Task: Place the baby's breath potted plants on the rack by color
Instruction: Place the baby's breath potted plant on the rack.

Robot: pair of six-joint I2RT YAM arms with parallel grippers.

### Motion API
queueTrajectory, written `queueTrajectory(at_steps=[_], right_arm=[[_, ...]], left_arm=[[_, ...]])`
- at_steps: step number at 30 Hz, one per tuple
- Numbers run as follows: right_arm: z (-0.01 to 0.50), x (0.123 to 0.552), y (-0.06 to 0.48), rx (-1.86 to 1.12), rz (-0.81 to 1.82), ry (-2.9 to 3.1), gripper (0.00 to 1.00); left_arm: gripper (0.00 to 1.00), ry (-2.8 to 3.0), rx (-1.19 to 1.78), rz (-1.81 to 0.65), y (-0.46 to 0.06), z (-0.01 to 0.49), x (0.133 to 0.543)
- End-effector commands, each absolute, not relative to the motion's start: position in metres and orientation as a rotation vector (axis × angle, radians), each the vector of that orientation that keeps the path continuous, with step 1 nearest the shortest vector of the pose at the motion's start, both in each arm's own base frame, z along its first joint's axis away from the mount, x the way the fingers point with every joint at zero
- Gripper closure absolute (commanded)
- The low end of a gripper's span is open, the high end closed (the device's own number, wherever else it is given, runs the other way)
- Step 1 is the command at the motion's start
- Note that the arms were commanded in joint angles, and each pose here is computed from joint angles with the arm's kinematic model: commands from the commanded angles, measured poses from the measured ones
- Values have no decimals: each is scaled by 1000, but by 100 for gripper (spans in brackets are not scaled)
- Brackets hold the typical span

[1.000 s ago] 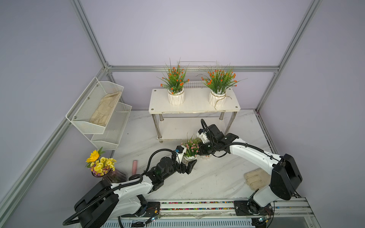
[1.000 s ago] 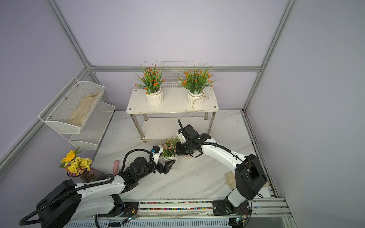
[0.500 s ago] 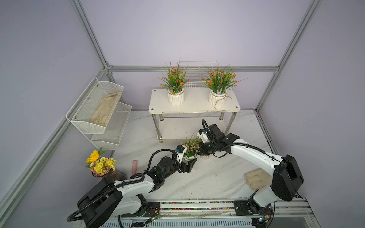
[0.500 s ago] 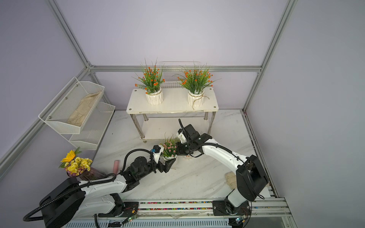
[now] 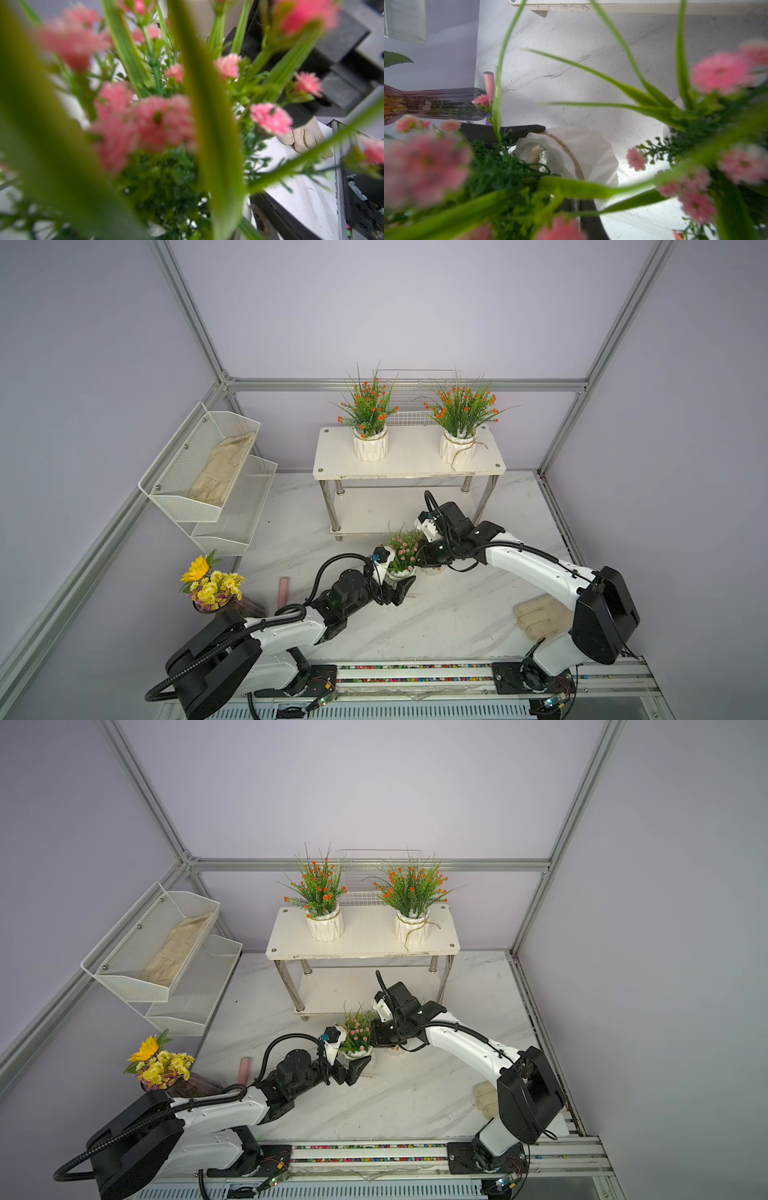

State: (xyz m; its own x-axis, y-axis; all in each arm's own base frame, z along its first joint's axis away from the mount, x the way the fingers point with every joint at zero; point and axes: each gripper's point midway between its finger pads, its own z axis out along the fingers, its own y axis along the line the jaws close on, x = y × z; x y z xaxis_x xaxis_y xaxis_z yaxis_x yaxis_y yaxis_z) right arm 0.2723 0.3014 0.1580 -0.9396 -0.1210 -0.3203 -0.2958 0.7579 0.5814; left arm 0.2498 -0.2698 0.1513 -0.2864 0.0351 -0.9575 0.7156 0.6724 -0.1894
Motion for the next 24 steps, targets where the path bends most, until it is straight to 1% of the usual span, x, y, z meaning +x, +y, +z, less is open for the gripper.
queueTrajectory(at_steps=[1, 4, 11, 14, 16, 18, 24], right_arm=[[212, 281, 322, -395, 1129, 2463, 95], [213, 279, 322, -404, 1137, 2449, 95], [217, 277, 322, -420, 1158, 2411, 95], [218, 276, 323, -429, 1167, 2405, 95], [217, 276, 323, -430, 1169, 2404, 95], [217, 276, 323, -432, 1170, 2403, 95], [211, 275, 322, -430, 1166, 2415, 95]], left_arm=[[7, 1735, 652, -808, -285, 163, 246], [10, 1747, 660, -808, -287, 163, 247], [10, 1775, 687, -827, -292, 161, 245], [18, 1793, 697, -826, -293, 158, 245], [26, 1801, 702, -828, -293, 156, 244], [31, 1807, 703, -827, -293, 155, 244], [40, 1832, 695, -793, -290, 149, 247]])
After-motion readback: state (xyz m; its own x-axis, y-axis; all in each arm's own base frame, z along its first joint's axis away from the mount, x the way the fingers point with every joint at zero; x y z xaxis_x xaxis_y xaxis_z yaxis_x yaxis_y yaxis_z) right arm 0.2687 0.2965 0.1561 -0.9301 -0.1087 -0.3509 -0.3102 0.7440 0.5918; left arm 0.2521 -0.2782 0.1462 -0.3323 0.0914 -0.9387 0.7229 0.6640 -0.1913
